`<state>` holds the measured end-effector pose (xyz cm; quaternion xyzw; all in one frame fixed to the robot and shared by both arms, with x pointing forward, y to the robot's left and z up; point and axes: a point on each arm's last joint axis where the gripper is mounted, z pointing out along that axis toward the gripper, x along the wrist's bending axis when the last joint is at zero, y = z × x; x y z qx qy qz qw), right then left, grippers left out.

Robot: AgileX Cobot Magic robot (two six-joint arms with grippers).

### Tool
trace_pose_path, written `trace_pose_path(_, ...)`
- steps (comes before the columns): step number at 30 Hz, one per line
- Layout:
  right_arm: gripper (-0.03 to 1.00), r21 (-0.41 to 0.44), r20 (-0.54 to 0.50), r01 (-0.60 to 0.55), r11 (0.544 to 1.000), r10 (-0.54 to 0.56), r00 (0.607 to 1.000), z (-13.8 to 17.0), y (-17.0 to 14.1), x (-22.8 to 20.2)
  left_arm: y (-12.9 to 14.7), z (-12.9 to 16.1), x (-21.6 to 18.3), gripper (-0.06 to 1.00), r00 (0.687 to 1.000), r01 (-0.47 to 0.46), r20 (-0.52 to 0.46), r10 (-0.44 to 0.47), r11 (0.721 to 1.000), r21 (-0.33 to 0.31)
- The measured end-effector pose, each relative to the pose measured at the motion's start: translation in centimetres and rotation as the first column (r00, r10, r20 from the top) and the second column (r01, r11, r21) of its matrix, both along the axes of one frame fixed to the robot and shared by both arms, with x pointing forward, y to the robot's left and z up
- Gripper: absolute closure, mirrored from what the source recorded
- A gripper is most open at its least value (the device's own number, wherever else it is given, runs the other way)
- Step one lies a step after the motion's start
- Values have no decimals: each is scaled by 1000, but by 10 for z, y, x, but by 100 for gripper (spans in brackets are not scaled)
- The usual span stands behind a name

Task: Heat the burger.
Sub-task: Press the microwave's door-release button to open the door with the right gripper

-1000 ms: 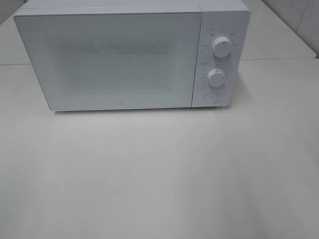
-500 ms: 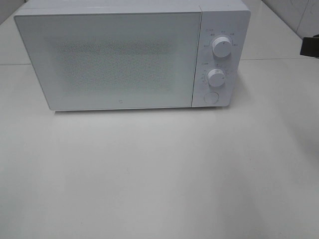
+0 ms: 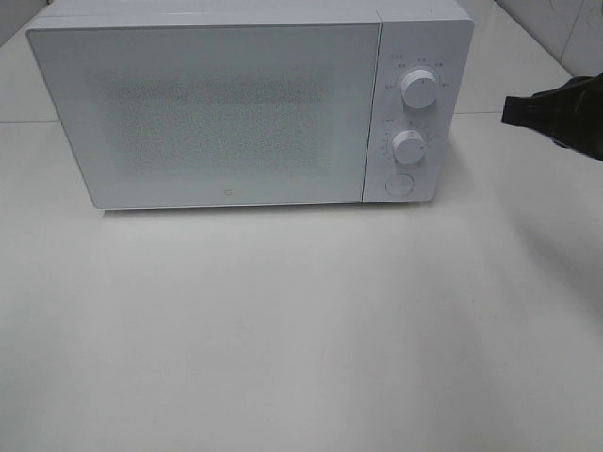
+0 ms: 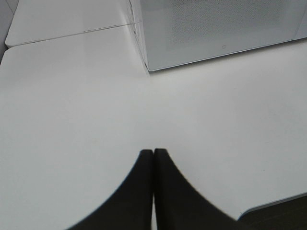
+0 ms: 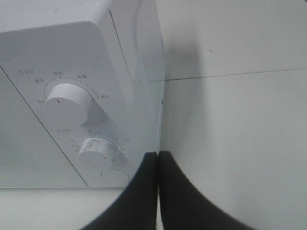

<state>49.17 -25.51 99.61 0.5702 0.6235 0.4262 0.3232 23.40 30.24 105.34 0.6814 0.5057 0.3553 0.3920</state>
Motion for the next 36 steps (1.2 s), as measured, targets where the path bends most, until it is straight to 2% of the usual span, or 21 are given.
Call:
trace_pose_path(9, 97, 18, -87, 14, 1000, -12, 996, -34, 3, 15, 0, 0, 0, 94, 1000, 0, 0, 0, 1000, 0)
trace_pose_path(11, 97, 102, -138, 69, 992, -55, 989, -50, 4, 21, 0, 0, 0, 94, 1000, 0, 0, 0, 1000, 0)
trace_pose_path(14, 97, 138, -154, 94, 986, -72, 985, -54, 4, 22, 0, 0, 0, 94, 1000, 0, 0, 0, 1000, 0)
trace_pose_path(15, 97, 215, -176, 139, 967, -102, 979, -59, 5, 24, 0, 0, 0, 94, 1000, 0, 0, 0, 1000, 0)
trace_pose_path(16, 97, 251, -184, 154, 956, -109, 977, -61, 6, 25, 0, 0, 0, 94, 1000, 0, 0, 0, 1000, 0)
trace_pose_path(17, 97, 251, -184, 154, 956, -109, 977, -61, 6, 25, 0, 0, 0, 94, 1000, 0, 0, 0, 1000, 0)
trace_pose_path(19, 97, 346, -197, 162, 924, -98, 976, -68, 11, 28, 0, 0, 0, 94, 1000, 0, 0, 0, 1000, 0)
trace_pose_path(20, 97, 346, -197, 162, 924, -98, 976, -68, 11, 28, 0, 0, 0, 94, 1000, 0, 0, 0, 1000, 0)
trace_pose_path(21, 97, 424, -193, 155, 892, -78, 978, -71, 15, 31, 0, 0, 0, 94, 1000, 0, 0, 0, 1000, 0)
trace_pose_path(22, 97, 520, -211, 172, 837, -69, 975, -75, 19, 33, 0, 0, 0, 94, 1000, 0, 0, 0, 1000, 0)
trace_pose_path(23, 97, 520, -211, 172, 837, -69, 975, -75, 19, 33, 0, 0, 0, 94, 1000, 0, 0, 0, 1000, 0)
trace_pose_path(24, 97, 569, -225, 187, 801, -67, 972, -77, 21, 34, 0, 0, 0, 94, 1000, 0, 0, 0, 1000, 0)
trace_pose_path(25, 97, 569, -225, 187, 801, -67, 972, -77, 21, 34, 0, 0, 0, 94, 1000, 0, 0, 0, 1000, 0)
trace_pose_path(27, 97, 726, -284, 260, 637, -67, 957, -88, 26, 38, 0, 0, 0, 94, 1000, 0, 0, 0, 1000, 0)
trace_pose_path(28, 97, 726, -284, 260, 637, -67, 957, -88, 26, 38, 0, 0, 0, 94, 1000, 0, 0, 0, 1000, 0)
trace_pose_path(29, 97, 758, -300, 279, 589, -66, 952, -91, 27, 38, 0, 0, 0, 94, 1000, 0, 0, 0, 1000, 0)
trace_pose_path(30, 97, 758, -300, 279, 589, -66, 952, -91, 27, 38, 0, 0, 0, 94, 1000, 0, 0, 0, 1000, 0)
trace_pose_path(32, 97, 842, -335, 325, 432, -54, 941, -97, 30, 41, 0, 0, 0, 94, 1000, 0, 0, 0, 1000, 0)
trace_pose_path(33, 97, 842, -335, 325, 432, -54, 941, -97, 30, 41, 0, 0, 0, 94, 1000, 0, 0, 0, 1000, 0)
trace_pose_path(35, 97, 854, -341, 331, 401, -50, 939, -98, 30, 42, 0, 0, 0, 94, 1000, 0, 0, 0, 1000, 0)
trace_pose_path(36, 97, 864, -356, 347, 365, -47, 933, -101, 31, 42, 0, 0, 0, 94, 1000, 0, 0, 0, 1000, 0)
